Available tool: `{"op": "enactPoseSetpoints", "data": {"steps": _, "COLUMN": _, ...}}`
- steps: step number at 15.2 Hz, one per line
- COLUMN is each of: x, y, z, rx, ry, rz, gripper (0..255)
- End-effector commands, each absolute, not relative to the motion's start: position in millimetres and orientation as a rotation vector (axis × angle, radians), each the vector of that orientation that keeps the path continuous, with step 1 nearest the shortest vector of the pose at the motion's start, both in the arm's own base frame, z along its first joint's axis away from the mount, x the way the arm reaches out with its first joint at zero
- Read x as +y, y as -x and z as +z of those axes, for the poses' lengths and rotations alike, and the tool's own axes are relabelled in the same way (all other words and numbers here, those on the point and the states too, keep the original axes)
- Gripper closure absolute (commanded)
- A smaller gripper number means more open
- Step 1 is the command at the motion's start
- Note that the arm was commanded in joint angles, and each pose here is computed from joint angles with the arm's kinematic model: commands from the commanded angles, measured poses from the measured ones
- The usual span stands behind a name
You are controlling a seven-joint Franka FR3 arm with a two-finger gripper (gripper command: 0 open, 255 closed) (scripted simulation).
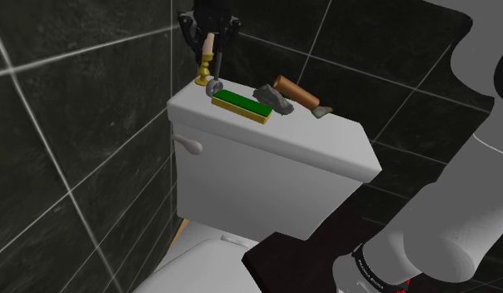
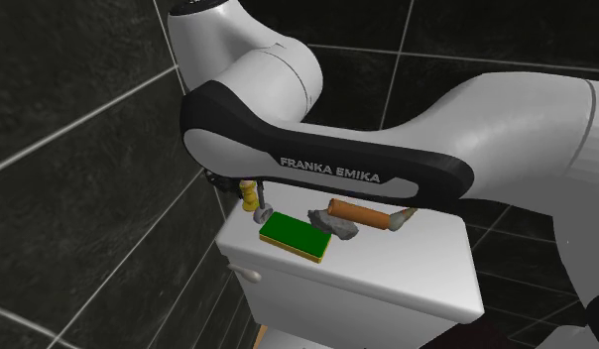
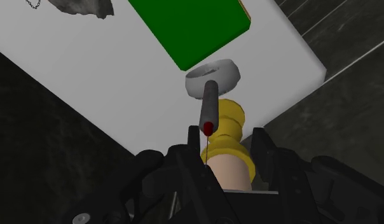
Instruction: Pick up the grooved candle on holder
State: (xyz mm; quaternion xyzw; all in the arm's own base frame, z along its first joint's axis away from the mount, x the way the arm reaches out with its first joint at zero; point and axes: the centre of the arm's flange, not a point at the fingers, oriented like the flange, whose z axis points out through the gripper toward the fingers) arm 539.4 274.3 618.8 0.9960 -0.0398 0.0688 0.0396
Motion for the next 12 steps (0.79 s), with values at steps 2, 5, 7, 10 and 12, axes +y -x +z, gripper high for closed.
{"op": "enactPoseSetpoints", "data": {"steps": 2, "x": 274, "y": -539, "z": 636, "rx": -0.122, "ry": -3.052, "rz": 0.210, "gripper": 255}}
{"op": "enactPoseSetpoints", "data": {"steps": 5, "x": 274, "y": -539, "z": 652, "rx": -0.122, "ry": -3.052, "rz": 0.210, "gripper": 255}}
{"op": "enactPoseSetpoints", "data": {"steps": 7, "x": 274, "y": -539, "z": 663, "rx": -0.122, "ry": -3.052, "rz": 0.210, "gripper": 255}}
{"op": "enactPoseSetpoints", "data": {"steps": 10, "x": 274, "y": -539, "z": 678, "rx": -0.122, "ry": -3.052, "rz": 0.210, "gripper": 255}}
{"op": "enactPoseSetpoints", "data": {"steps": 12, "x": 274, "y": -539, "z": 679, "rx": -0.122, "ry": -3.052, "rz": 0.210, "gripper": 255}}
